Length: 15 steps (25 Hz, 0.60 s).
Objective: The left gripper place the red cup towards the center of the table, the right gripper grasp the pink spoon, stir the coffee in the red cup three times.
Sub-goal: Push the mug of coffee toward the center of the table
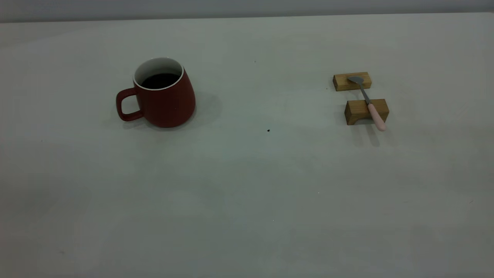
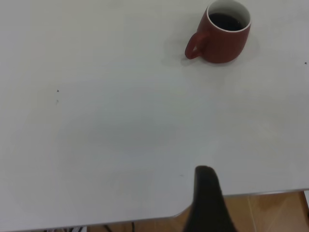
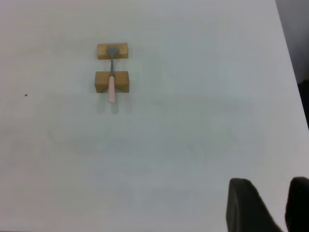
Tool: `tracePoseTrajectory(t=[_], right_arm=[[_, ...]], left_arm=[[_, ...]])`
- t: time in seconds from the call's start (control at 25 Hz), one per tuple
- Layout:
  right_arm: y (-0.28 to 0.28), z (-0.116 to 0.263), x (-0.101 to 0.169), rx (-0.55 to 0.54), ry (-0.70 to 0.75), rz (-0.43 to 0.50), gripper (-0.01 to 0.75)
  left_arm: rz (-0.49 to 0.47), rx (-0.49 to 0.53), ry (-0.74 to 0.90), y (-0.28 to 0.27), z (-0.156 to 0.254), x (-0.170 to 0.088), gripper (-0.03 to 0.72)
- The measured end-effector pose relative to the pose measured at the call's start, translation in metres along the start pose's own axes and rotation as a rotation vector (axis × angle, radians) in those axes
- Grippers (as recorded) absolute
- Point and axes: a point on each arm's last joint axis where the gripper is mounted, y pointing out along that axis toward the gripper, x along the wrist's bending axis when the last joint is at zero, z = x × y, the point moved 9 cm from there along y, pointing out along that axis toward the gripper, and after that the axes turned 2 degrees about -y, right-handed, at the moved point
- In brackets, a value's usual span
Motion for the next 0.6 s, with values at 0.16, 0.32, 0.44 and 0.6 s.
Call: tracePoseTrajectory(t=[0.16,0.32,0.44,0.6], right_arm=[[0.0,0.0,0.0,0.0,0.0,0.0,0.243],[0.0,0.0,0.0,0.0,0.0,0.0,0.243],[0.0,0.0,0.0,0.0,0.0,0.0,0.243],[0.0,0.0,0.0,0.0,0.0,0.0,0.243]], left_arm=[[0.0,0.0,0.0,0.0,0.0,0.0,0.586],[0.0,0.0,0.0,0.0,0.0,0.0,0.586],[0.0,0.0,0.0,0.0,0.0,0.0,0.586],[-0.002,0.011,-0.063,0.0011,-0.0001,0.0003,0.586]])
